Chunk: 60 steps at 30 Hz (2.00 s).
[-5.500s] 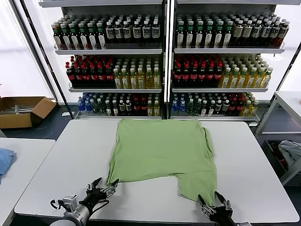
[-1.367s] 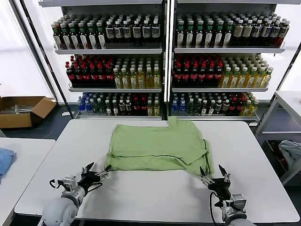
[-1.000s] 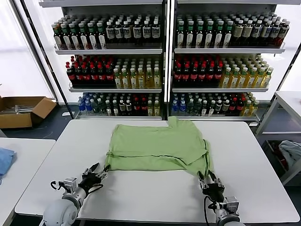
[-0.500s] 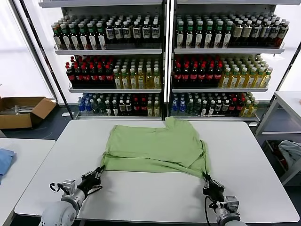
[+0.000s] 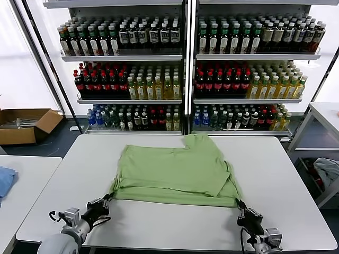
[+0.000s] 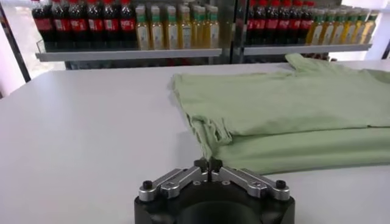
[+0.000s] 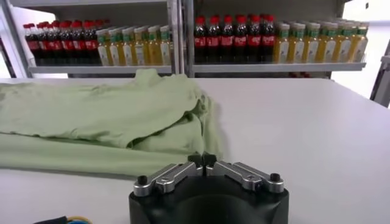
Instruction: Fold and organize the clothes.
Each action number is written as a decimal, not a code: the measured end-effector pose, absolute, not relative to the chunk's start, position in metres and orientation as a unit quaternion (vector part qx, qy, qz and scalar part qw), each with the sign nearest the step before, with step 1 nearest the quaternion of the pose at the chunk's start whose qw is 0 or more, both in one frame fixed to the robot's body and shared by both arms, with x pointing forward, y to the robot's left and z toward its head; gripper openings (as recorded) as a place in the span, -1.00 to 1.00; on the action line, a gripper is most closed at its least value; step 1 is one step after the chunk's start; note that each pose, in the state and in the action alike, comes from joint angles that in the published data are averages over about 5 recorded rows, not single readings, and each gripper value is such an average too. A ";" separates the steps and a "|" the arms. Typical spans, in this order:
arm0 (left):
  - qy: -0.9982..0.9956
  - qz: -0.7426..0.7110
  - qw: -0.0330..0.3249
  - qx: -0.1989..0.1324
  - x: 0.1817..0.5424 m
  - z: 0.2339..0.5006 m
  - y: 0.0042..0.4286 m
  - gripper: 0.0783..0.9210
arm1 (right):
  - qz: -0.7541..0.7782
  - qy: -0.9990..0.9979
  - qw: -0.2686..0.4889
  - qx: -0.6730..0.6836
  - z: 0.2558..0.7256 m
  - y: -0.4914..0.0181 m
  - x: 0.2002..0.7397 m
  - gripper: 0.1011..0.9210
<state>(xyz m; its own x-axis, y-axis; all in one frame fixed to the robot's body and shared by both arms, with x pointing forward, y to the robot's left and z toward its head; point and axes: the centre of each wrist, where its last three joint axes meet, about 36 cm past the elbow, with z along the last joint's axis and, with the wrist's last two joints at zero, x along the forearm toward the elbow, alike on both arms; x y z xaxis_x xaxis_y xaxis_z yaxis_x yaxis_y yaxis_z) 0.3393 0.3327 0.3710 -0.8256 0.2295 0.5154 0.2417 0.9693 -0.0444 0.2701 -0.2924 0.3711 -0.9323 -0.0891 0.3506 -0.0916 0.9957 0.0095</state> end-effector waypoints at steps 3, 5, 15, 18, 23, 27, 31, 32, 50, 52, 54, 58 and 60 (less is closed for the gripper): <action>-0.955 -0.011 0.271 -0.125 0.326 0.375 0.330 -0.98 | 0.006 -0.982 0.182 0.046 0.376 -0.293 0.257 -0.99; -0.954 -0.010 0.272 -0.125 0.316 0.378 0.328 -0.98 | 0.009 -0.981 0.186 0.047 0.379 -0.294 0.248 -0.99; -0.947 -0.008 0.300 -0.113 0.257 0.398 0.323 -0.98 | 0.022 -0.976 0.212 0.052 0.400 -0.293 0.207 -0.99; -0.944 -0.011 0.311 -0.106 0.240 0.406 0.324 -0.98 | 0.028 -0.974 0.219 0.055 0.407 -0.291 0.199 -0.97; -0.942 -0.024 0.321 -0.098 0.223 0.421 0.326 -0.92 | 0.038 -0.973 0.221 0.058 0.417 -0.290 0.193 -0.70; -0.943 -0.029 0.318 -0.092 0.218 0.433 0.326 -0.67 | 0.040 -0.975 0.211 0.061 0.427 -0.292 0.194 -0.43; -0.945 -0.032 0.312 -0.090 0.215 0.446 0.329 -0.42 | 0.040 -0.978 0.195 0.063 0.440 -0.298 0.201 -0.13; -0.946 -0.034 0.311 -0.089 0.214 0.450 0.331 -0.36 | 0.039 -0.979 0.190 0.064 0.443 -0.300 0.205 -0.07; -0.946 -0.019 0.269 -0.178 0.324 0.453 0.375 0.75 | 0.021 -0.975 0.137 0.173 0.449 -0.318 0.400 0.76; -0.945 -0.017 0.268 -0.187 0.343 0.448 0.379 0.76 | 0.017 -0.973 0.143 0.182 0.446 -0.318 0.425 0.76; -0.943 -0.014 0.268 -0.195 0.363 0.444 0.383 0.76 | 0.015 -0.970 0.151 0.189 0.443 -0.317 0.448 0.76; -0.941 -0.008 0.271 -0.201 0.400 0.434 0.390 0.77 | 0.011 -0.966 0.168 0.196 0.435 -0.314 0.487 0.76; -0.941 -0.006 0.273 -0.202 0.417 0.429 0.393 0.77 | 0.010 -0.964 0.177 0.198 0.431 -0.312 0.503 0.76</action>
<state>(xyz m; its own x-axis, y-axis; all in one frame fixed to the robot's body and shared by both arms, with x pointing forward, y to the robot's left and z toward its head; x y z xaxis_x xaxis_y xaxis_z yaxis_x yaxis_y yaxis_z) 0.4173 0.3926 0.4288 -0.7698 0.3765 0.5154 0.3831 0.9184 -0.0988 0.5033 -0.3117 0.4311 -0.8588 -0.3788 0.3449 -0.3862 0.9211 0.0500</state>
